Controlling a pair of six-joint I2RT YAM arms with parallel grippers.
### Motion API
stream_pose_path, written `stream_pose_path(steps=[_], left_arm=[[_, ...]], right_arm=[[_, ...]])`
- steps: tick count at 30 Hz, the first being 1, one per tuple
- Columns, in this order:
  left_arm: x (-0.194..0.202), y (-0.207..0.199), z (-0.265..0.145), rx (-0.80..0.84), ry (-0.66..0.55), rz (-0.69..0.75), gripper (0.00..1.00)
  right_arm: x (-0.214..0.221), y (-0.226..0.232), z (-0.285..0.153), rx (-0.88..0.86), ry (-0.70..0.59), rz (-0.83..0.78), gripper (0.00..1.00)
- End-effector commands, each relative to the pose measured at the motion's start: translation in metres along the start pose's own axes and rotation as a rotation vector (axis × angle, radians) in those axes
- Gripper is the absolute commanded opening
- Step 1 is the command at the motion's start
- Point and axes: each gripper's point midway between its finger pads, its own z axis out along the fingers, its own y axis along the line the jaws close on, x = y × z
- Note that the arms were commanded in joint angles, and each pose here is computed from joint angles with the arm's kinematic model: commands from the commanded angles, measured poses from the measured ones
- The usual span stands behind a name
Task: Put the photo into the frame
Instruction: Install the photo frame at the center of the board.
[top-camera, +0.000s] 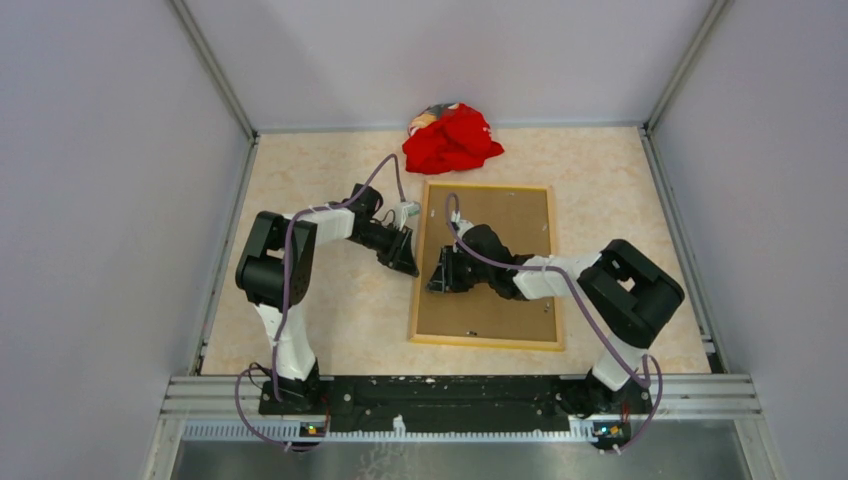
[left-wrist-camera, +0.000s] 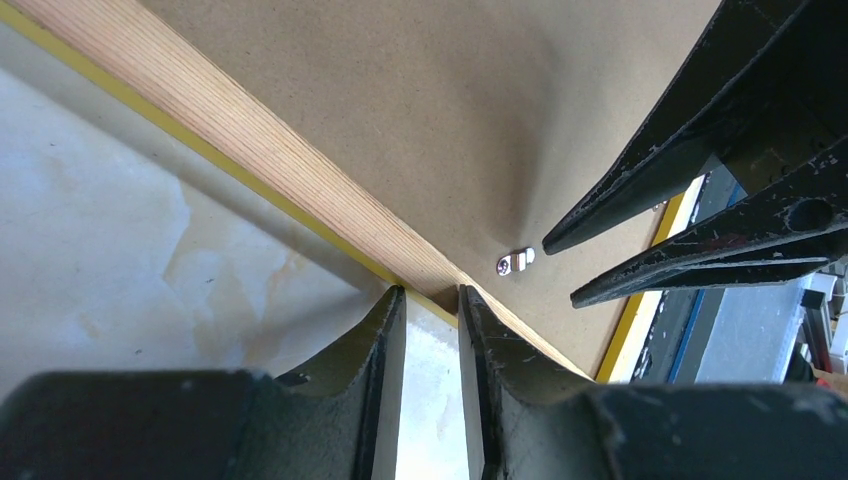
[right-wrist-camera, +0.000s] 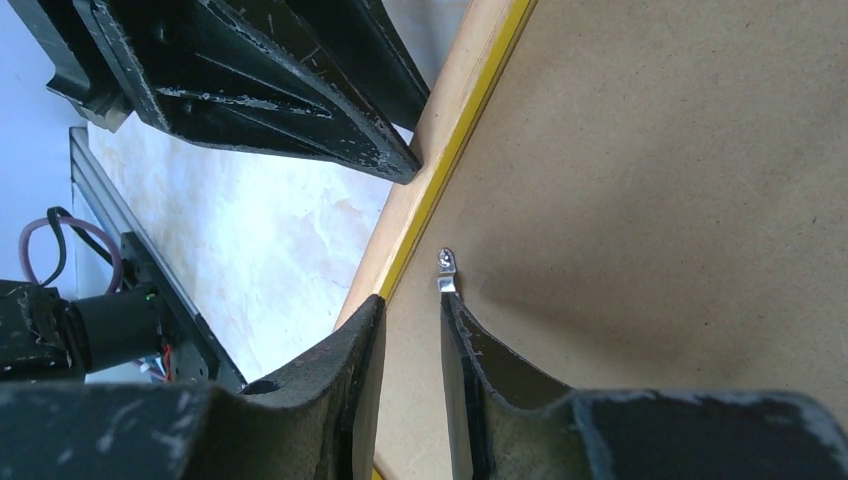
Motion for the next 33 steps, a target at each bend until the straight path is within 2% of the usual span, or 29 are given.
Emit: stream_pose_path(steps=[1, 17, 33], left_arm=[[-0.004, 0.0, 0.0, -0.016, -0.006, 0.028, 0.31], [-0.003, -0.002, -0.002, -0.017, -0.002, 0.03, 0.29], [-0.002, -0.002, -0.003, -0.023, 0.003, 0.029, 0.29]], right_arm=[[-0.019, 0.012, 0.0, -0.022, -0.052, -0.041, 0.27], [-0.019, -0.005, 0.011, 0.019, -0.08, -0.063, 0.25], [0.006, -0.006, 0.016, -0.012, -0.018, -0.037, 0.21]])
